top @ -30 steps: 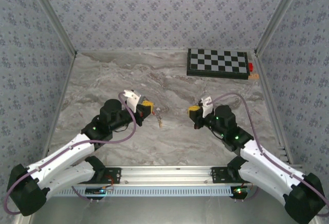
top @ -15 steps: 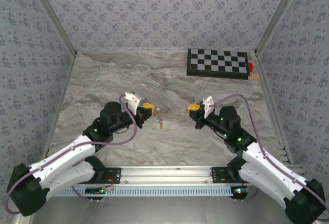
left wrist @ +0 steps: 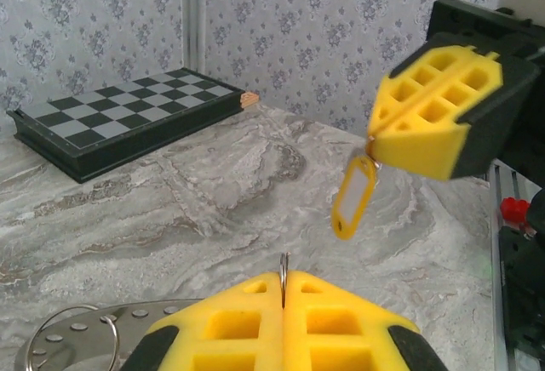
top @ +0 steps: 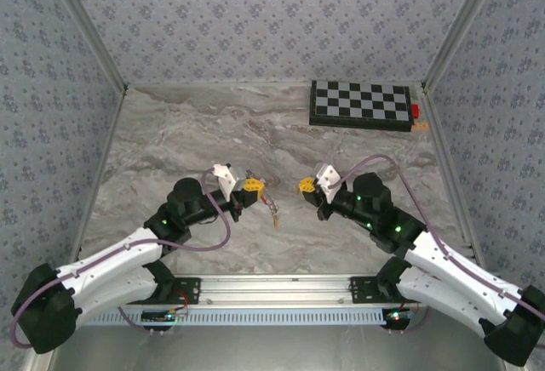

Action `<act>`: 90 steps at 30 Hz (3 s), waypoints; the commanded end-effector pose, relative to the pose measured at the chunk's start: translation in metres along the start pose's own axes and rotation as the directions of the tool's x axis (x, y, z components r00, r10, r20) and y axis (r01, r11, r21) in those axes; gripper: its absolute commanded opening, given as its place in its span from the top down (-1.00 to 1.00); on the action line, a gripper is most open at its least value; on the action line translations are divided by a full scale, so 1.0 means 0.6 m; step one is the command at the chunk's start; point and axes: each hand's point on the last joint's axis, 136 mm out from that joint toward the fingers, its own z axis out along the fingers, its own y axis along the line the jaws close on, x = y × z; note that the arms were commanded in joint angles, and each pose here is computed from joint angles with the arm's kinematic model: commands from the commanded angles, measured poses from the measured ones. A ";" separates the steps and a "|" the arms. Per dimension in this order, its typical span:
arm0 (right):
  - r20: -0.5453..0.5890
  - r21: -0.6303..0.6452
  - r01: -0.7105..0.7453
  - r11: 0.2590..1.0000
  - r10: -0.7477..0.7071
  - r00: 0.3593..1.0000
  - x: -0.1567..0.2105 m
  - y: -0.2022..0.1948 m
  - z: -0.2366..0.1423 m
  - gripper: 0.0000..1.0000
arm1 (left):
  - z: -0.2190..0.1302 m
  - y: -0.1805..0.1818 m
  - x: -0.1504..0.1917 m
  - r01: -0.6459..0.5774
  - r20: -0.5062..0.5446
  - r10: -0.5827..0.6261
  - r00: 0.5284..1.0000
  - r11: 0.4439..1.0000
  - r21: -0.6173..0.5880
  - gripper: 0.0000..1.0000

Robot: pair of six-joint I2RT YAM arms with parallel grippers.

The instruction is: Put the keys on the keyring

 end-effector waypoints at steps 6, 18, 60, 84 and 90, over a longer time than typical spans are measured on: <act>-0.035 -0.061 0.169 0.984 -0.172 0.984 -0.041 0.012 0.008 1.00 | 0.021 -0.017 -0.072 -0.001 0.064 -0.003 0.998 0.998 0.059 1.00; -0.056 -0.126 0.220 0.967 -0.228 0.972 -0.029 0.028 0.011 1.00 | 0.025 -0.032 -0.041 -0.025 0.030 0.022 0.999 0.995 0.095 1.00; 0.015 -0.160 0.260 0.952 -0.261 0.965 -0.048 0.053 0.029 1.00 | 0.013 -0.062 -0.031 -0.114 -0.008 0.116 0.993 0.987 0.112 1.00; 0.019 -0.182 0.270 0.946 -0.271 0.962 -0.048 0.063 0.030 1.00 | 0.017 -0.068 -0.027 -0.114 -0.021 0.118 0.993 0.984 0.135 1.00; 0.007 -0.202 0.280 0.938 -0.284 0.959 -0.043 0.071 0.035 1.00 | 0.016 -0.068 -0.027 -0.113 -0.023 0.117 0.993 0.984 0.134 1.00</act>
